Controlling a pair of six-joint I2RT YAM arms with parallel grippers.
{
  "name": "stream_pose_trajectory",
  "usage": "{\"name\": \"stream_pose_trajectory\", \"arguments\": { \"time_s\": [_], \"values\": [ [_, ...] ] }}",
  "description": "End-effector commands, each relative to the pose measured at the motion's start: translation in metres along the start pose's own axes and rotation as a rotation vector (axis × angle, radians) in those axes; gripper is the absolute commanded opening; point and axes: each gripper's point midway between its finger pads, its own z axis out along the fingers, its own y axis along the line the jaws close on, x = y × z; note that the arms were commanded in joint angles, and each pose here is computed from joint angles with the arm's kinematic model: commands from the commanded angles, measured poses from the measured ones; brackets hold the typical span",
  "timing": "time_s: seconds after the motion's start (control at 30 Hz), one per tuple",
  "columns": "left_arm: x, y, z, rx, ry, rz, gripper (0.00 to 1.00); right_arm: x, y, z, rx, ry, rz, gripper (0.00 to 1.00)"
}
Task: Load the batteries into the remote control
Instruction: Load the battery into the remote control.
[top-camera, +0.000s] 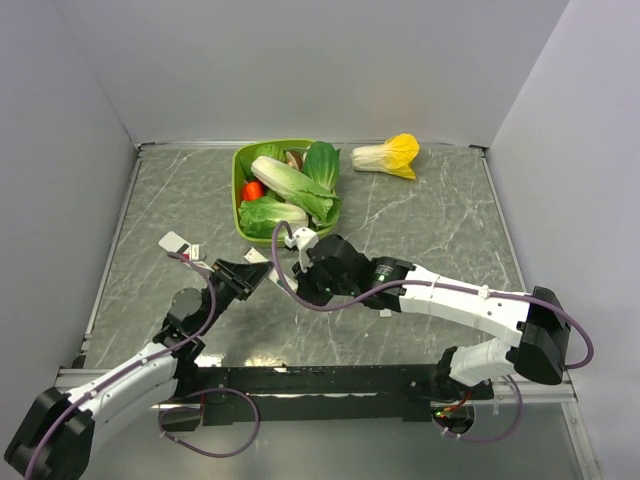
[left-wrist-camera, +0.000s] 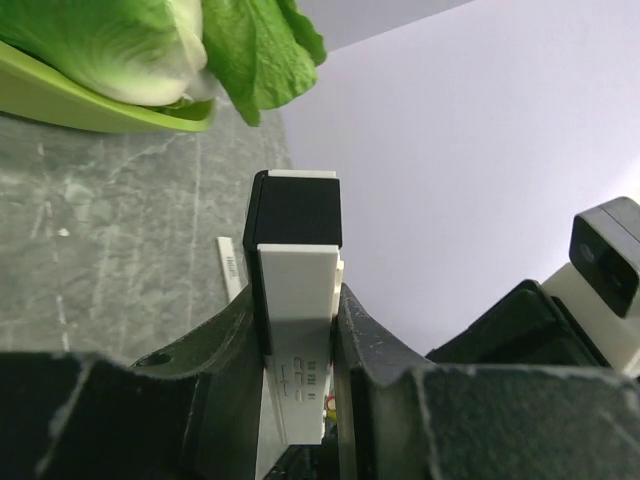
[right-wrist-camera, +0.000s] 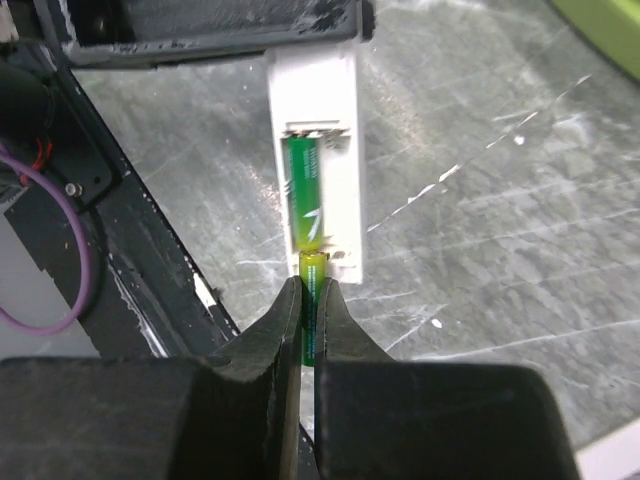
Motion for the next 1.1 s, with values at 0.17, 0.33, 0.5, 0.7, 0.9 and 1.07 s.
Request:
{"name": "stream_pose_trajectory", "arguments": {
  "time_s": [0.17,0.33,0.5,0.7,0.9,1.07],
  "values": [
    [0.031,0.061,-0.037,-0.105,0.069,-0.100,0.01,-0.045,-0.004,-0.023,0.060,-0.083,-0.007,0.00],
    [0.033,0.057,-0.036,-0.091,0.085,-0.113,0.01,-0.046,-0.005,-0.021,0.073,-0.028,-0.032,0.00],
    [0.033,0.052,-0.035,-0.074,0.090,-0.137,0.01,-0.050,0.000,-0.019,0.066,-0.007,-0.055,0.00],
    [0.033,0.051,-0.036,-0.071,0.088,-0.157,0.01,-0.044,0.004,-0.013,0.075,0.053,-0.068,0.00],
    [0.032,0.048,-0.036,-0.060,0.086,-0.159,0.01,-0.044,0.005,-0.009,0.077,0.065,-0.069,0.00],
    [0.031,0.044,-0.037,-0.045,0.080,-0.177,0.01,-0.046,0.006,-0.007,0.078,0.075,-0.074,0.00]
  ]
}}
